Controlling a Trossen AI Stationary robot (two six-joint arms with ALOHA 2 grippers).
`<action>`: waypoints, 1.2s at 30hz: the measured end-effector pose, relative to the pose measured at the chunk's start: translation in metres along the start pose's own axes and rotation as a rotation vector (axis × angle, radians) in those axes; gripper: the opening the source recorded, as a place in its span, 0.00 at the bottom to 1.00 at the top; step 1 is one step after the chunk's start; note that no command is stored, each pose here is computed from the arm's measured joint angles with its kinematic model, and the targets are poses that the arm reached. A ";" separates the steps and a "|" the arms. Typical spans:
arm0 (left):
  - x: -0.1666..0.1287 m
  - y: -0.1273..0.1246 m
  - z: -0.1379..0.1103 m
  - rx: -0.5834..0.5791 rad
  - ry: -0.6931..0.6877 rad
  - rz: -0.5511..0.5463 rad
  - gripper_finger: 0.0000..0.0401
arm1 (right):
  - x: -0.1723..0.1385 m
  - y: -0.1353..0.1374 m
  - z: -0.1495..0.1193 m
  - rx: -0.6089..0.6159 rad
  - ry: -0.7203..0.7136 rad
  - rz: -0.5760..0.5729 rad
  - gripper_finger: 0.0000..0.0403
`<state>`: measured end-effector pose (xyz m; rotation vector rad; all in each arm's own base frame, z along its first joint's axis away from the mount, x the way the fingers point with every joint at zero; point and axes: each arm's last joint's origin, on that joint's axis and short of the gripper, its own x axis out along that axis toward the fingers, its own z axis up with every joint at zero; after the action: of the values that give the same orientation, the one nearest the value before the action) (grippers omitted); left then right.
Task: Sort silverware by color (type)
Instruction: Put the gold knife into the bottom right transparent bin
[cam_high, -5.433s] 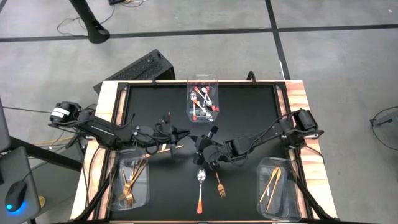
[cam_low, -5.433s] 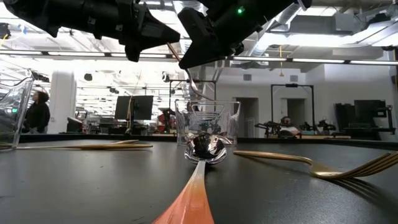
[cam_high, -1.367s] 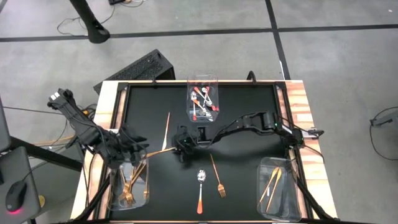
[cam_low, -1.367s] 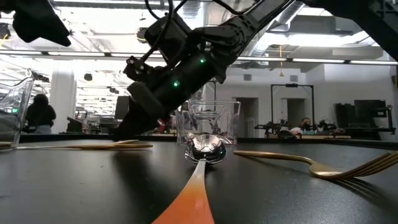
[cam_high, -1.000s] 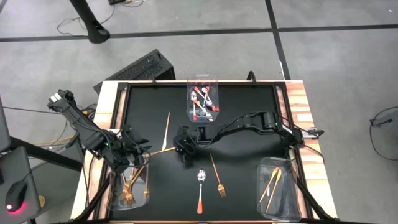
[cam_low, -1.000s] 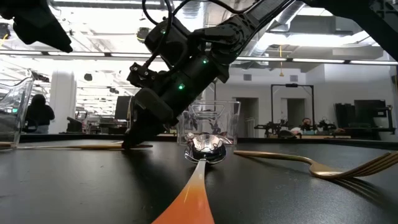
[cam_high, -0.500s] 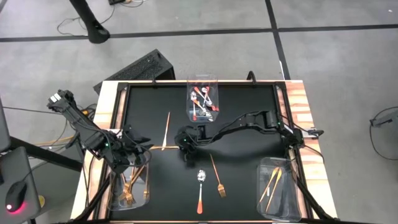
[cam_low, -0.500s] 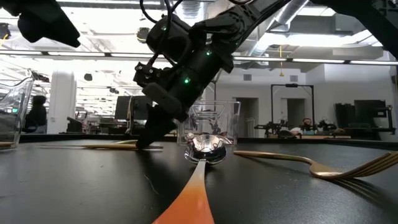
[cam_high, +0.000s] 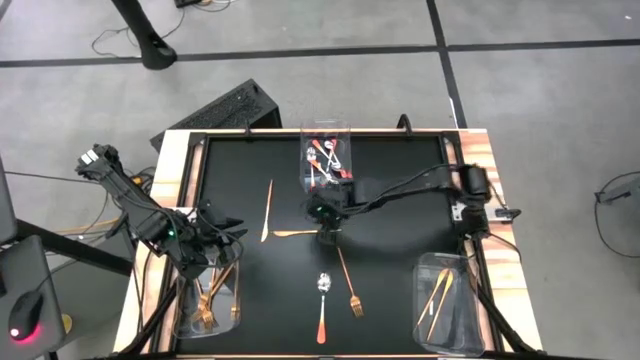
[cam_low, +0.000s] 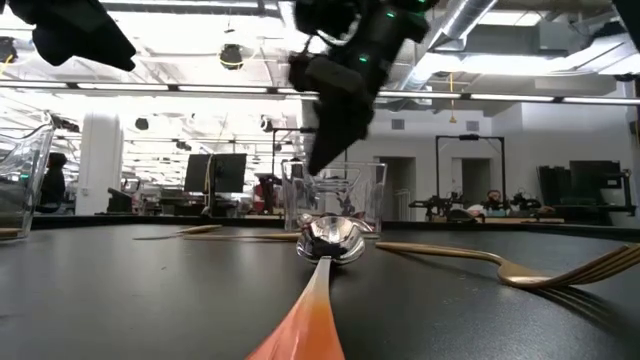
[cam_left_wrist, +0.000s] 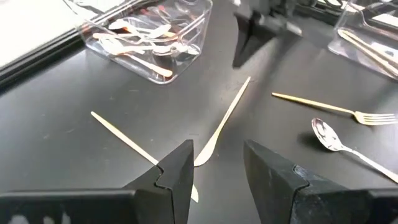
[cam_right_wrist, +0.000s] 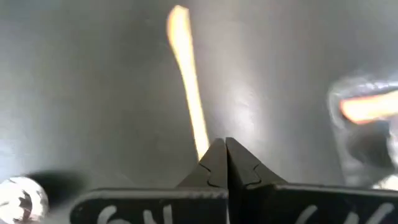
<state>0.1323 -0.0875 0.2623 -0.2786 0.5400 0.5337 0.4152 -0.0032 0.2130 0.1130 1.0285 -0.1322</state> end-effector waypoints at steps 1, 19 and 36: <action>0.000 -0.001 0.000 0.001 0.001 0.001 0.31 | -0.006 -0.005 -0.003 0.026 -0.009 -0.003 0.01; 0.049 -0.034 -0.017 0.216 0.052 0.133 0.31 | -0.042 -0.013 -0.076 0.200 -0.200 0.004 0.11; 0.173 -0.036 0.000 0.472 0.275 -0.061 0.31 | -0.053 0.029 -0.096 0.180 -0.152 -0.107 0.12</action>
<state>0.2780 -0.0466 0.1704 0.0849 0.9017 0.2960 0.3118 0.0435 0.2101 0.2091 0.8701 -0.3261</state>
